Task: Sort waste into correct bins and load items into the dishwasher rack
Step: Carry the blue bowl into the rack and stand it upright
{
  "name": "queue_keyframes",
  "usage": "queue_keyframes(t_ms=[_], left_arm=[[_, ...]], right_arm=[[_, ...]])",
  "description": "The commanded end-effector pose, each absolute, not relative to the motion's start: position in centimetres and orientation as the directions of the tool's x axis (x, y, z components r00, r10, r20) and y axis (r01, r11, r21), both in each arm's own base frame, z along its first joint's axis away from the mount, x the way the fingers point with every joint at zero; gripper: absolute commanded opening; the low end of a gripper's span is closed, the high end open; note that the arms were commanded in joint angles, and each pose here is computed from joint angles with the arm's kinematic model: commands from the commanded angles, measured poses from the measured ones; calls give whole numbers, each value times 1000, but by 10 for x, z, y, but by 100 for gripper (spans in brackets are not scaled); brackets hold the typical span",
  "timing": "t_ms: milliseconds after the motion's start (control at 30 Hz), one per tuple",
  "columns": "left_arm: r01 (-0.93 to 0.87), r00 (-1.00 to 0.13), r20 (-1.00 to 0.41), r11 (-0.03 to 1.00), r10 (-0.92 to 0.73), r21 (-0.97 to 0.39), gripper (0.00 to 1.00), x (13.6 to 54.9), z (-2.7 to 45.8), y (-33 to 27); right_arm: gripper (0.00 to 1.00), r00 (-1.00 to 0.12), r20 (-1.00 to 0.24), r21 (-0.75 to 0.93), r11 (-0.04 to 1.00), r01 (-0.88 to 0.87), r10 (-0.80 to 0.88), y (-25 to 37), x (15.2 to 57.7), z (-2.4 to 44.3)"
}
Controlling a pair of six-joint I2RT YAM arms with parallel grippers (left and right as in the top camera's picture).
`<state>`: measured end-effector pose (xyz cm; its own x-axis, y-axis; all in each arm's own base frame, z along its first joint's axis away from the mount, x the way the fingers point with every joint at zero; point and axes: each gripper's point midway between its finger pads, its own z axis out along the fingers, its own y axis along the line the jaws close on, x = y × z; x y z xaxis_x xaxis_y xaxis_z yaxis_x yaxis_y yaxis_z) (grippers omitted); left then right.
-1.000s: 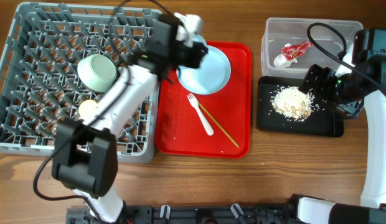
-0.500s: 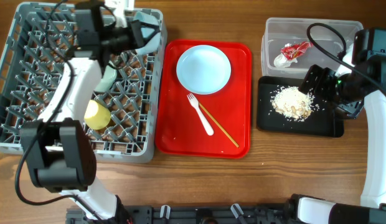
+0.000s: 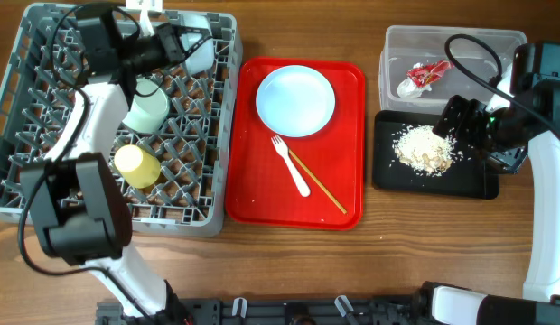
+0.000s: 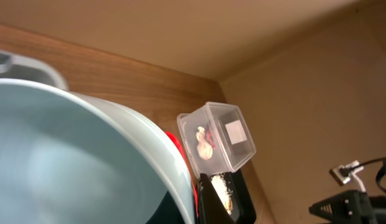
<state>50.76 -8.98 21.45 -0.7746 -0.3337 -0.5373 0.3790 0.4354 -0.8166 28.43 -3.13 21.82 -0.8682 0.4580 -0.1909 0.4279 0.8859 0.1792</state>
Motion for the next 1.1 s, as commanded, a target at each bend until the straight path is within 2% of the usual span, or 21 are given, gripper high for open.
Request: queue_keyframes(t_ms=[0,533,833,867,933,1067], left_arm=[[284,-823,-419,360,-384,-888,4,513,200,-80],[251,-841,-377,338,-388,-907,4,518,180,-80],[213,-828,-370,373,-422,-903,4,526,167,-74],[201,-828,-363,377,-429,-904,6,527,164,-72],[183,-825,-353,382,-441,-906,28,529,158,-66],[160,-808,-350,395,-474,-905,34,532,155,-49]], right_arm=[[100,-864,-228,172,892,418,449,-35,284,228],[100,-864,-225,172,891,421,451,-35,283,228],[100,-865,-221,171,891,421,451,-34,282,227],[100,-864,-221,171,891,421,451,-34,282,227],[100,-864,-221,171,891,421,451,-34,282,227],[100,-864,-221,171,890,422,452,-34,282,227]])
